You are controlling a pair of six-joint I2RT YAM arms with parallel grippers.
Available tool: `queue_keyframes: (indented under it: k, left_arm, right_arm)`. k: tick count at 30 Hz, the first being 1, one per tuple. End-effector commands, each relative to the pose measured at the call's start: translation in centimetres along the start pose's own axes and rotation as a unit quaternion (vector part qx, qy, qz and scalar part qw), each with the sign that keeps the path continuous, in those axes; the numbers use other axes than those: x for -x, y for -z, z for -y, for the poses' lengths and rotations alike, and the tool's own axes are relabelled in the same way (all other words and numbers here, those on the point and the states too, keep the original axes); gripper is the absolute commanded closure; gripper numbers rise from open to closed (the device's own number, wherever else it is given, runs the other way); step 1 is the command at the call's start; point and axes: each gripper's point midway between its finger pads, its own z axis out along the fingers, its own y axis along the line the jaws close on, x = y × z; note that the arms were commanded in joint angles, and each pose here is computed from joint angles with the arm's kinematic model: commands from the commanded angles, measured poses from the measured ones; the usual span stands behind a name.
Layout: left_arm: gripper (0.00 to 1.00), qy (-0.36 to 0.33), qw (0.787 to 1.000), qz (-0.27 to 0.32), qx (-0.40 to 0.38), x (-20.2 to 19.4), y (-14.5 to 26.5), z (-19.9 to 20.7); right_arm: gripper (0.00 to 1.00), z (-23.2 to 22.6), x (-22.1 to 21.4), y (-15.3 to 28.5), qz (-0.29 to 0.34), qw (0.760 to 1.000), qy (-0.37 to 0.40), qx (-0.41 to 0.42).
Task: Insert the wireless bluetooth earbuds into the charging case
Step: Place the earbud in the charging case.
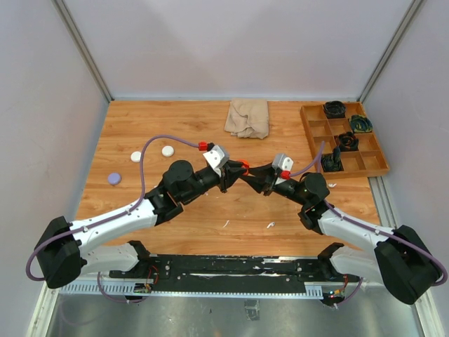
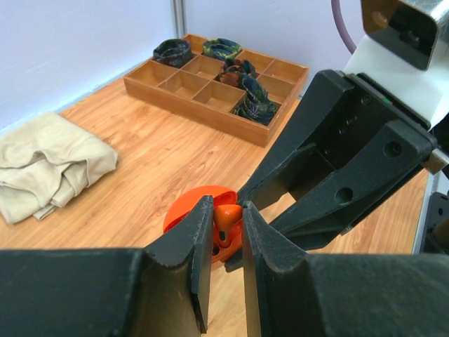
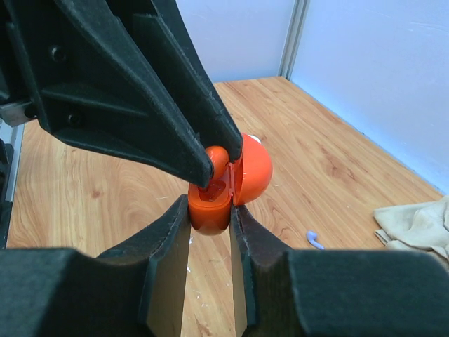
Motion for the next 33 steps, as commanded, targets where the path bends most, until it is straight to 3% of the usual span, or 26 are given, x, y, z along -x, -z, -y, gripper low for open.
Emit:
queue_keyframes:
  k: [1, 7, 11, 14, 22, 33]
  left_arm:
    - [0.79, -0.007, 1.000, 0.001, 0.001, -0.3, 0.5, 0.1]
    - [0.72, -0.010, 1.000, -0.014, 0.008, -0.6, 0.8, -0.1]
    - [0.53, 0.001, 1.000, -0.017, 0.002, 0.0, 0.6, 0.2]
    - [0.44, 0.009, 1.000, -0.012, -0.003, 0.8, 0.8, 0.5]
    - [0.36, 0.037, 0.999, -0.025, -0.004, 2.4, 2.2, 0.5]
    - [0.23, 0.161, 0.985, -0.054, -0.029, 2.2, 4.5, -1.6]
  right_arm:
    - [0.96, -0.5, 3.4, -0.6, 0.048, 0.998, 0.025, 0.014]
    - [0.96, -0.7, 3.5, -0.5, 0.049, 0.998, 0.026, 0.018]
    - [0.96, -0.7, 3.3, -0.6, 0.046, 0.998, 0.025, 0.019]
    - [0.96, -0.7, 3.0, -0.6, 0.043, 0.999, 0.024, 0.018]
    - [0.96, -0.6, 2.4, -0.7, 0.023, 0.999, 0.023, 0.021]
    - [0.96, -1.6, 2.3, -1.4, 0.010, 0.998, 0.018, 0.066]
